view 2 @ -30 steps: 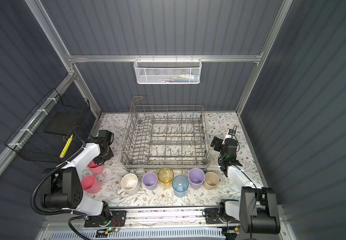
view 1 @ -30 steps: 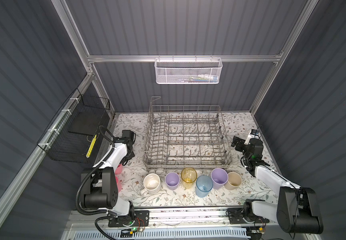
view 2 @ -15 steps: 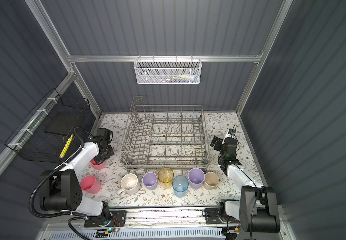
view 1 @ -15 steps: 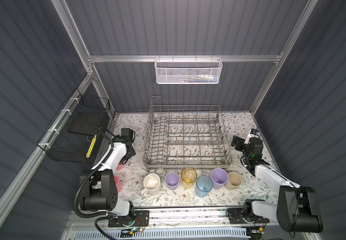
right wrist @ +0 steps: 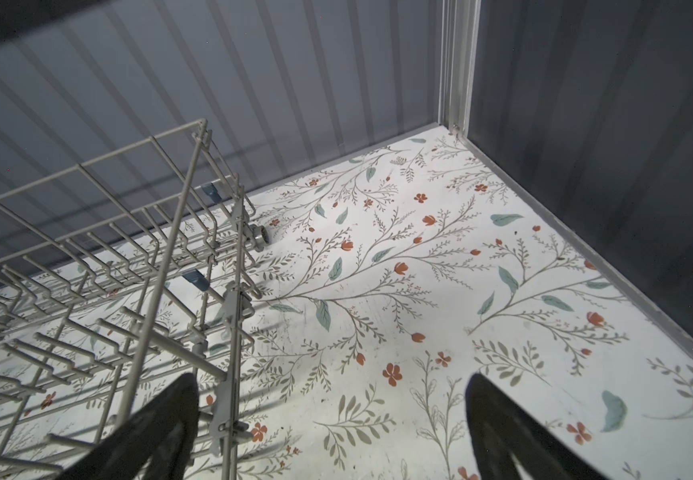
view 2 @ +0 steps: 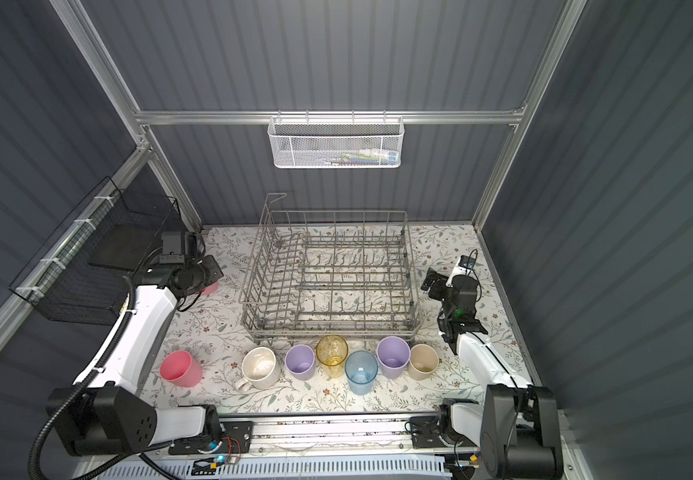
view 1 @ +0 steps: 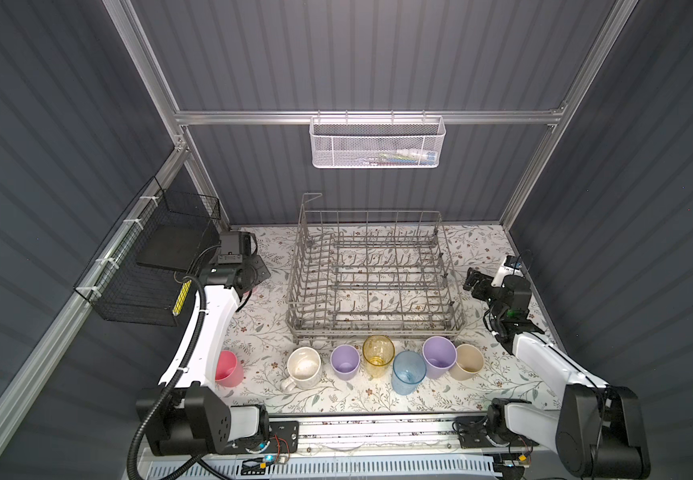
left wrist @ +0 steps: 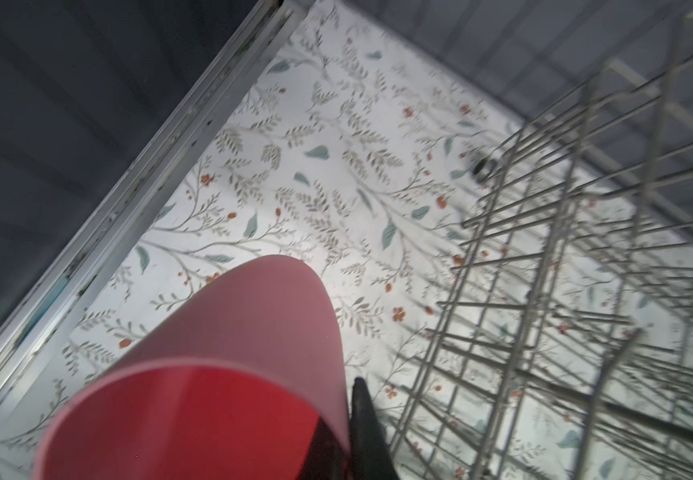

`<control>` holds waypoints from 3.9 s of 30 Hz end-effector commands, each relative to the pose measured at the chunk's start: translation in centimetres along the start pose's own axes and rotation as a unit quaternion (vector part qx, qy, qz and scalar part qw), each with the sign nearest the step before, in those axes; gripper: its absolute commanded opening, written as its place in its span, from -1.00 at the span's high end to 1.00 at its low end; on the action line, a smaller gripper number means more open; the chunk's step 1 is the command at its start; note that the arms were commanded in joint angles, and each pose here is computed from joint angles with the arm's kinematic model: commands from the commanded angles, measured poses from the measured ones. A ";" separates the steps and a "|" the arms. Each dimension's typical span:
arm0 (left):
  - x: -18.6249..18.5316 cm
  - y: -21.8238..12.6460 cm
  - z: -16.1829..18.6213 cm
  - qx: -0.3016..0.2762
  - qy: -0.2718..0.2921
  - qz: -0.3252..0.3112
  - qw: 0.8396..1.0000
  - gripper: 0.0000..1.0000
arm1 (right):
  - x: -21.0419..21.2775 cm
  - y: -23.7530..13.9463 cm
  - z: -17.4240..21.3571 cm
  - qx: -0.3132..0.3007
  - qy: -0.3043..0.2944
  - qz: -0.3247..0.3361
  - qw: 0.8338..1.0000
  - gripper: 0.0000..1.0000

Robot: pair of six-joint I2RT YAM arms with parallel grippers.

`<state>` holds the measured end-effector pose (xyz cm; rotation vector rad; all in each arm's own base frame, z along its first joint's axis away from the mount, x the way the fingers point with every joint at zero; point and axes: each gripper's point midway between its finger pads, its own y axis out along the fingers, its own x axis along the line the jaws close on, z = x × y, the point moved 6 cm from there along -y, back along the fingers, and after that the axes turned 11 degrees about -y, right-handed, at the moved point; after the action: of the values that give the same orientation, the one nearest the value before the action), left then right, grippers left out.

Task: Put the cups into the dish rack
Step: 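Lift the pink cup with the left gripper while the right gripper rises toward it, then grasp the pink cup's base with the right gripper and open the left gripper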

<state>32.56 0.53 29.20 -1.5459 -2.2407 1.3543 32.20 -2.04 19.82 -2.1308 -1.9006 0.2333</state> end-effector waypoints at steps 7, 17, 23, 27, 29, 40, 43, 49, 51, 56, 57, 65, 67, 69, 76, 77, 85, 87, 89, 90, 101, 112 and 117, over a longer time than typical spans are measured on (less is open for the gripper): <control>-6.2 -8.0 -5.7 -0.115 -0.010 0.225 0.968 1.00 | 0.5 -0.4 -1.7 -0.019 0.020 -0.024 0.999 -0.98; -11.2 -12.2 -6.2 -0.104 0.022 0.439 0.892 1.00 | 1.7 -2.8 -5.1 -0.048 0.043 -0.073 0.995 -0.98; -14.4 -13.8 -4.3 -0.068 0.059 0.551 0.829 1.00 | 3.7 -6.6 -9.6 -0.093 0.050 -0.162 0.981 -0.98; -17.5 -13.7 -1.4 -0.018 0.101 0.602 0.792 1.00 | 6.1 -8.5 -12.3 -0.096 0.064 -0.275 0.955 -0.98; -18.8 -13.3 0.1 0.018 0.112 0.631 0.767 1.00 | 7.6 -8.8 -13.3 -0.077 0.080 -0.343 0.933 -0.98; -22.9 -11.9 7.4 0.143 0.173 0.721 0.655 1.00 | 12.8 -6.6 -14.6 -0.003 0.193 -0.597 0.779 -0.98; -23.5 -11.7 9.0 0.157 0.187 0.724 0.645 1.00 | 14.1 -6.0 -14.1 0.016 0.205 -0.627 0.751 -0.98; -24.1 -10.6 10.6 0.179 0.193 0.723 0.639 1.00 | 16.0 -5.6 -13.3 0.035 0.215 -0.666 0.714 -0.98; -24.3 -10.1 10.9 0.185 0.191 0.721 0.640 1.00 | 16.3 -5.7 -13.2 0.038 0.217 -0.676 0.703 -0.98; -24.8 -9.5 11.2 0.192 0.187 0.720 0.640 1.00 | 16.6 -5.9 -13.0 0.040 0.220 -0.692 0.686 -0.98; -24.9 -9.4 11.4 0.193 0.186 0.721 0.639 1.00 | 16.8 -5.9 -12.9 0.044 0.219 -0.693 0.686 -0.98; -25.5 -9.8 11.7 0.193 0.188 0.727 0.632 1.00 | 17.4 -5.5 -11.7 0.067 0.214 -0.692 0.687 -0.98; -25.6 -10.1 11.8 0.191 0.190 0.728 0.630 1.00 | 17.5 -5.3 -11.5 0.071 0.214 -0.691 0.686 -0.98; -25.7 -10.1 12.1 0.196 0.193 0.728 0.628 1.00 | 17.9 -5.2 -11.4 0.075 0.214 -0.695 0.682 -0.98; -26.4 -10.2 13.3 0.211 0.198 0.730 0.619 1.00 | 19.7 -5.3 -11.4 0.089 0.201 -0.708 0.671 -0.98; -26.4 -10.3 13.4 0.212 0.200 0.730 0.618 1.00 | 19.8 -5.4 -11.5 0.088 0.200 -0.709 0.671 -0.98; -26.7 -9.9 14.1 0.221 0.202 0.728 0.617 1.00 | 20.1 -5.8 -11.9 0.081 0.195 -0.716 0.666 -0.80; -26.7 -9.8 14.2 0.222 0.203 0.728 0.615 1.00 | 20.2 -5.8 -11.8 0.081 0.195 -0.717 0.664 -0.72; -26.8 -9.9 14.3 0.224 0.204 0.730 0.613 1.00 | 20.3 -5.8 -11.7 0.081 0.197 -0.716 0.664 -0.66; -26.9 -9.9 14.4 0.225 0.204 0.730 0.612 1.00 | 20.3 -5.8 -11.8 0.080 0.199 -0.717 0.663 -0.62; -26.6 -10.0 14.6 0.227 0.206 0.727 0.614 0.96 | 20.6 -5.9 -12.0 0.072 0.204 -0.726 0.653 -0.15; -25.8 -10.8 14.2 0.205 0.216 0.718 0.629 0.05 | 19.4 -5.6 -12.1 0.060 0.213 -0.712 0.666 0.18; -25.1 -11.4 13.7 0.174 0.224 0.704 0.652 -0.21 | 17.8 -5.2 -12.2 0.059 0.216 -0.698 0.680 0.21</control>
<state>30.47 -29.57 37.20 -2.9560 -0.0381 1.1787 33.87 15.95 32.87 -0.1194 -2.3575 -0.3938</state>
